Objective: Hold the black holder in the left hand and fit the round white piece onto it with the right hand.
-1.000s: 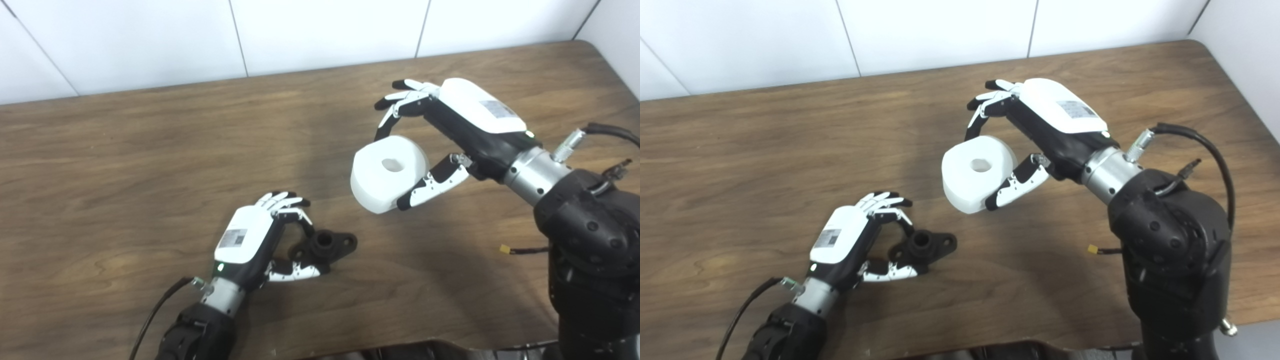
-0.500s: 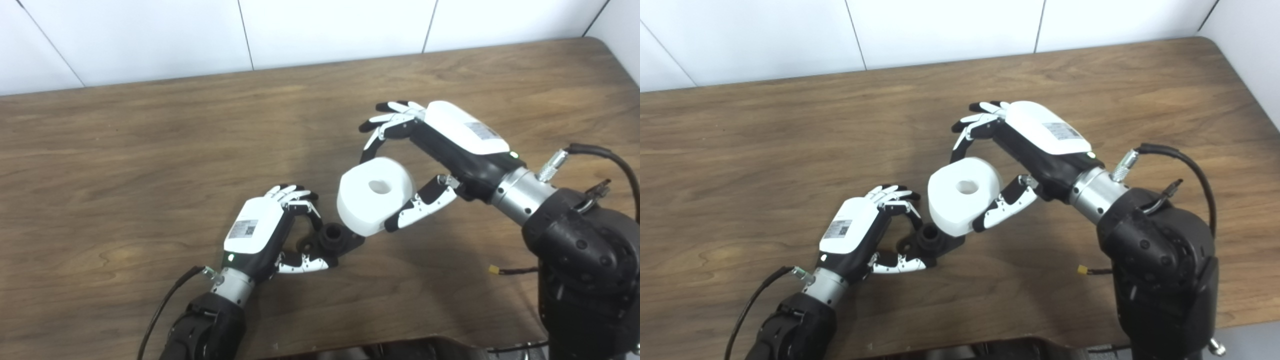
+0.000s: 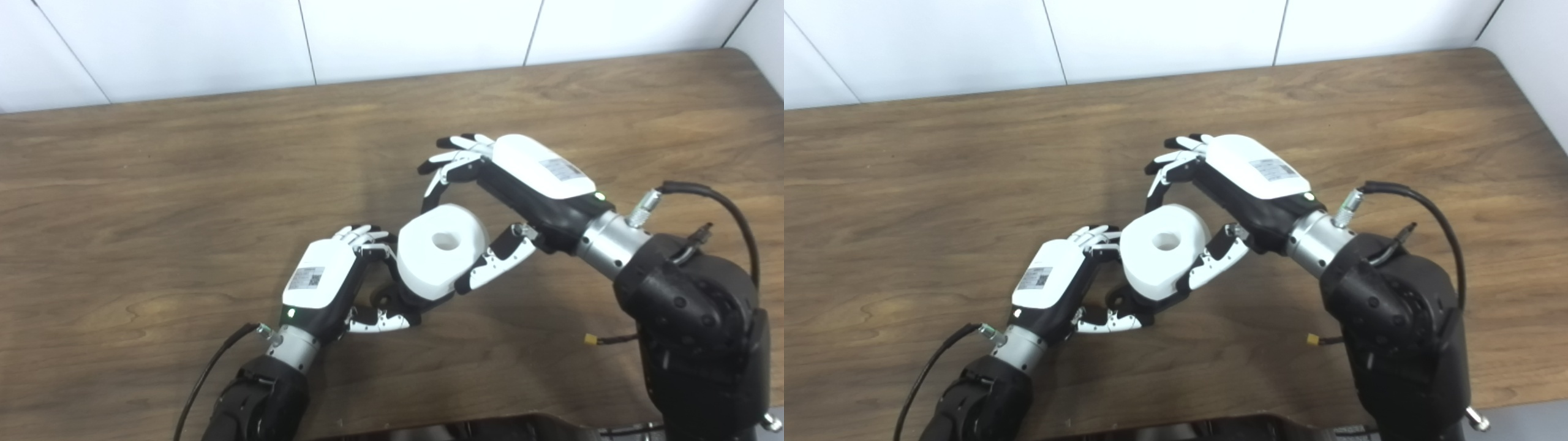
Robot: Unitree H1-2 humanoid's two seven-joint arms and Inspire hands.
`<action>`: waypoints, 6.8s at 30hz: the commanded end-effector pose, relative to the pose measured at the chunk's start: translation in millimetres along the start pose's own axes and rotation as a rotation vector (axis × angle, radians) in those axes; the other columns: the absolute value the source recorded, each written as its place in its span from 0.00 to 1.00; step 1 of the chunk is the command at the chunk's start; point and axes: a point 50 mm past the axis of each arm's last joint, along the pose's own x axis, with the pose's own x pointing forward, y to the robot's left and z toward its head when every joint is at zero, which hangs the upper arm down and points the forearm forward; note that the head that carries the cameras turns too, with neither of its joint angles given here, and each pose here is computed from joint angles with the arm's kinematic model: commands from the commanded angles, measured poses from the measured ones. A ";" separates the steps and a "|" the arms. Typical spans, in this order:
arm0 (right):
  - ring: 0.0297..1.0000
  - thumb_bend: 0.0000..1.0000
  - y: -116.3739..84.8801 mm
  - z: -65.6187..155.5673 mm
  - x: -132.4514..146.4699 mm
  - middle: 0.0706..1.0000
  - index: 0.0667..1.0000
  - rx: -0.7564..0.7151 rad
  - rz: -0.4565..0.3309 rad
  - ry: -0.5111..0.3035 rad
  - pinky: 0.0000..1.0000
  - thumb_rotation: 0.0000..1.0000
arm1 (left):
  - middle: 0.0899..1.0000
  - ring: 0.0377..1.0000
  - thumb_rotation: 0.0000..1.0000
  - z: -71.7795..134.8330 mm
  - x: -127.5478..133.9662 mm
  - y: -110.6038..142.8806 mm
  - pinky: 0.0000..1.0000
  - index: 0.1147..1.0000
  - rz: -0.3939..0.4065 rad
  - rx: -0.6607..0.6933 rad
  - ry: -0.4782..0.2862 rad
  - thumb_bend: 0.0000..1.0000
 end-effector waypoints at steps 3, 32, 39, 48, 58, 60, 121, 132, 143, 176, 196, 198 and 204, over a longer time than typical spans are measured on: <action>0.94 0.53 -5.2 4.7 4.3 0.81 0.44 -0.047 -0.063 -0.038 0.97 0.14 | 0.79 0.88 0.06 3.9 2.5 -0.4 0.90 0.42 -0.003 0.011 -0.021 0.52; 0.96 0.53 15.4 4.9 10.7 0.82 0.44 -0.042 -0.021 -0.054 0.99 0.14 | 0.79 0.88 0.06 6.6 2.0 2.0 0.90 0.42 0.002 0.005 -0.026 0.52; 0.95 0.53 23.5 5.9 11.7 0.82 0.44 -0.067 0.005 -0.063 0.99 0.14 | 0.79 0.88 0.06 7.1 2.1 2.3 0.90 0.42 0.001 0.006 -0.027 0.52; 0.96 0.53 28.2 4.4 12.9 0.82 0.44 -0.088 0.008 -0.058 1.00 0.14 | 0.79 0.88 0.06 7.6 1.6 3.4 0.90 0.42 0.000 0.004 -0.029 0.52; 0.96 0.53 29.9 2.6 13.9 0.82 0.44 -0.088 -0.008 -0.059 0.99 0.14 | 0.80 0.88 0.06 7.7 1.2 3.9 0.91 0.42 -0.005 0.005 -0.028 0.52; 0.96 0.53 30.2 2.0 14.2 0.81 0.44 -0.087 -0.010 -0.060 0.99 0.14 | 0.80 0.88 0.06 7.8 1.1 4.0 0.91 0.42 -0.005 0.005 -0.028 0.52; 1.00 1.00 -12.8 18.1 0.3 0.98 0.93 -0.166 0.073 -0.040 1.00 0.43 | 0.76 0.86 0.06 2.2 3.0 2.8 0.90 0.42 -0.016 0.008 -0.014 0.52; 1.00 1.00 -17.2 13.4 0.7 0.97 0.92 -0.164 0.064 -0.027 1.00 0.43 | 0.77 0.84 0.09 4.7 4.5 4.3 0.89 0.43 -0.049 0.051 0.005 0.52; 1.00 1.00 -19.8 9.4 1.7 0.96 0.93 -0.169 0.046 -0.020 1.00 0.45 | 0.82 0.86 0.37 7.4 4.8 5.0 0.89 0.75 -0.078 0.081 0.023 0.92; 1.00 1.00 -35.2 -0.7 13.6 0.97 0.96 -0.195 0.039 0.002 1.00 0.47 | 0.91 0.90 0.58 -12.3 -16.9 58.4 0.84 0.92 -0.068 0.174 0.074 1.00; 1.00 0.93 -49.8 -31.3 -1.7 0.98 0.97 -0.042 -0.007 0.063 1.00 0.75 | 0.99 0.95 0.70 -45.5 -55.8 129.3 0.80 1.00 0.180 0.049 0.171 1.00; 1.00 0.83 -49.2 -42.2 -4.9 0.97 0.96 0.013 -0.032 0.084 0.95 0.88 | 0.98 0.93 0.67 -49.1 -61.3 138.6 0.75 1.00 0.242 -0.068 0.189 1.00; 0.92 0.66 -32.3 -79.1 -10.5 0.94 0.92 0.196 -0.156 0.179 0.81 1.00 | 1.00 0.95 0.66 -69.6 -73.0 148.7 0.87 1.00 0.396 -0.394 0.190 0.86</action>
